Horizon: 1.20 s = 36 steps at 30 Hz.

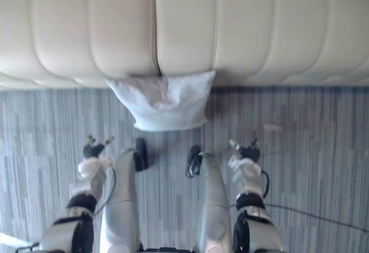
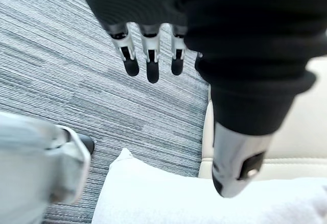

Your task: Pick up cushions and gather them together orderly.

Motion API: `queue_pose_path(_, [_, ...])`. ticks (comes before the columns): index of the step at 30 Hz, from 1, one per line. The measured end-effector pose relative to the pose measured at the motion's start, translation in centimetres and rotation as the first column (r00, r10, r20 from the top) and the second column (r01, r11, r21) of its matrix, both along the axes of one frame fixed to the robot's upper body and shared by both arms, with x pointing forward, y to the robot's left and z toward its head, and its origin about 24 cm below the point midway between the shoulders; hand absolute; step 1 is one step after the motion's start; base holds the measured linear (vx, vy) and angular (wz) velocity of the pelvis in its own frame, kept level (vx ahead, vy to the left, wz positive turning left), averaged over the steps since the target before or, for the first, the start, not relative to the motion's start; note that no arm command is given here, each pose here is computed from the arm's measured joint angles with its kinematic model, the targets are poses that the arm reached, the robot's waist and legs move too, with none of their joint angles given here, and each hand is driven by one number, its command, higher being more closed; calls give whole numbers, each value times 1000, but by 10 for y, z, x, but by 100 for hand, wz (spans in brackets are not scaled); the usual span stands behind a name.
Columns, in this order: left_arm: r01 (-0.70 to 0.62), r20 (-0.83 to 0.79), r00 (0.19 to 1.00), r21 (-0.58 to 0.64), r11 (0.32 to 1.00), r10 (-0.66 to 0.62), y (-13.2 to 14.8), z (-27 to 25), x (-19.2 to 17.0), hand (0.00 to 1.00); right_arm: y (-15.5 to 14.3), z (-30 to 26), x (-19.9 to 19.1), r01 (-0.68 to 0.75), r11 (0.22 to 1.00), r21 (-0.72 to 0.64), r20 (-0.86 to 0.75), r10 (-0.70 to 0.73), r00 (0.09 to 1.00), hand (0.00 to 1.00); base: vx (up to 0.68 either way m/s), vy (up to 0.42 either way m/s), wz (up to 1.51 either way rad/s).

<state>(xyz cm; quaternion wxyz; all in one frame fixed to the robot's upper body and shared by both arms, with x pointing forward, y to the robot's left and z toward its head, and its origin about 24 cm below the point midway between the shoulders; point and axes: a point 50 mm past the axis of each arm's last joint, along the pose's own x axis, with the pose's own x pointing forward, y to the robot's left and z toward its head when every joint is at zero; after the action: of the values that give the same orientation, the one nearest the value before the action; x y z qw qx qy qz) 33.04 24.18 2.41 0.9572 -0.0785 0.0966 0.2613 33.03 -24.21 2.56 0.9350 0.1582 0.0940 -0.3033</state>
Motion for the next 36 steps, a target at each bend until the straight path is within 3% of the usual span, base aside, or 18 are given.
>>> queue_pose_path(5, [51,220,973,72,996,-66,-14,76,40,0,11,81,42,-22,999,-35,238,30,971,0,1,3,1])
queue_pose_path(13, [115,414,894,160,980,-172,-58,157,65,0,77,171,70,-172,965,-198,434,243,867,0,-19,5,7])
queue_pose_path(14, [115,433,884,161,980,-175,-61,163,66,100,84,177,70,-185,960,-211,447,264,855,0,-15,18,11])
queue_pose_path(15, [114,455,873,162,980,-177,-66,169,65,100,93,181,69,-199,956,-216,463,280,841,100,-6,20,10])
queue_pose_path(19, [100,493,854,157,983,-166,-79,180,64,100,112,184,69,-220,950,-220,468,301,831,100,3,16,14])
queue_pose_path(29, [92,513,840,186,978,-177,-88,175,52,100,108,166,56,-210,940,-270,456,317,832,100,1,2,1])
queue_pose_path(36, [177,546,798,195,965,-257,-111,146,24,100,96,130,16,-179,942,-284,489,303,818,100,17,-22,-5])
